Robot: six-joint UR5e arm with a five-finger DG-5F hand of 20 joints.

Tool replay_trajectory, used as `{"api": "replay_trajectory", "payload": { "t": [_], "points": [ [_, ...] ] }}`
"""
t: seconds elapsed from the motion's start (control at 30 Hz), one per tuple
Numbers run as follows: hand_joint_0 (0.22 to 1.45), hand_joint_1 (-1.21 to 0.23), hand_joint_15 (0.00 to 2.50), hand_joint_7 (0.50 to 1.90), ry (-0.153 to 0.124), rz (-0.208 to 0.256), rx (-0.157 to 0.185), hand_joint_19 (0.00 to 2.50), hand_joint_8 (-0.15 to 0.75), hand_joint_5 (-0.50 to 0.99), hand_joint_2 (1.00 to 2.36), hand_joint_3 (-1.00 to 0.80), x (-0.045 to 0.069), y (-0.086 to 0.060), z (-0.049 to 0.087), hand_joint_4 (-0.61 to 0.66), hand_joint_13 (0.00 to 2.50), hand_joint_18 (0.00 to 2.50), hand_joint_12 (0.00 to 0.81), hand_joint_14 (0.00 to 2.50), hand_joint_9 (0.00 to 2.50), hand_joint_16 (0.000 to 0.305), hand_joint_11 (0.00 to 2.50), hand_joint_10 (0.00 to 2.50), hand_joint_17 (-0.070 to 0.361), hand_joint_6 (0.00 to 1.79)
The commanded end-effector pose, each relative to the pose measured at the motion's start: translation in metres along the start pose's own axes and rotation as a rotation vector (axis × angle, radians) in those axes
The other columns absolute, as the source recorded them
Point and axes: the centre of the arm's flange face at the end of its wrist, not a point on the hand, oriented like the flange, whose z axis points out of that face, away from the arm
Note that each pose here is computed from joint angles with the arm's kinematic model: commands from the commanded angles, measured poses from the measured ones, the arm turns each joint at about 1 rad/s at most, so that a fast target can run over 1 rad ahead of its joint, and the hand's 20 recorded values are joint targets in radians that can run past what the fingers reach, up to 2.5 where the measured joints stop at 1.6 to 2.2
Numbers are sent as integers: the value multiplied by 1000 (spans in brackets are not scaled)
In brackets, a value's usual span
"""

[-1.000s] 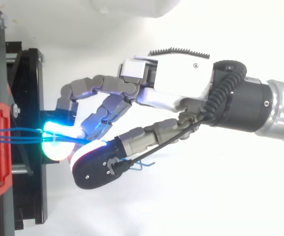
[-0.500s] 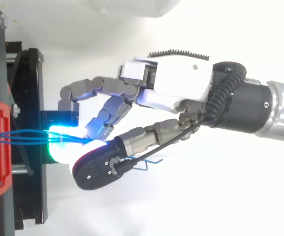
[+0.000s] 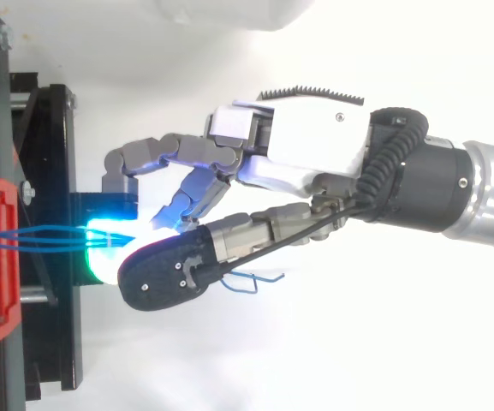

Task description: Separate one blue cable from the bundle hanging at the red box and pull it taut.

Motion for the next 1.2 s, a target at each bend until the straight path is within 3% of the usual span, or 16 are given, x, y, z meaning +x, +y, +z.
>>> {"api": "replay_trajectory", "payload": {
  "t": [0.0, 0.27, 0.4, 0.57, 0.67, 0.83, 0.97, 1.17],
  "points": [
    [670, -497, 539, 1419, 0, 0, 0, 484, 331, -87, 1014, -330, 0, 0, 0, 185, 1072, 857, 336, 18, 1030, 35, 599, 16, 79, 505],
    [683, -526, 541, 1409, 0, 0, -1, 477, 326, -83, 1020, -142, 0, 1, 0, 167, 1075, 859, 334, 18, 1047, 35, 593, 16, 79, 500],
    [699, -633, 534, 1394, 0, 0, 0, 464, 339, -88, 1015, -58, 0, 0, 0, 185, 1087, 878, 351, 18, 1052, 38, 588, 19, 85, 500],
    [686, -691, 531, 1388, 0, 0, 0, 457, 343, -97, 1017, -107, 0, 0, 0, 203, 1081, 879, 354, 18, 1037, 37, 597, 19, 84, 501],
    [660, -687, 538, 1398, -2, 0, 0, 470, 336, -100, 1019, -230, 0, 0, 0, 200, 1069, 869, 348, 18, 1019, 36, 603, 19, 81, 501],
    [603, -466, 539, 1387, 0, 0, 0, 493, 332, -97, 1004, -449, 0, 0, 0, 194, 1071, 870, 341, 20, 1034, 37, 595, 18, 83, 501],
    [606, -416, 546, 1380, -2, 0, 0, 494, 336, -94, 1004, -450, 0, 0, 0, 187, 1077, 870, 341, 22, 1051, 37, 597, 19, 82, 501],
    [674, -565, 537, 1369, -2, 0, 0, 492, 336, -92, 1019, -220, 0, 0, 0, 184, 1084, 874, 345, 20, 1054, 37, 598, 17, 82, 501]
  ]
}}
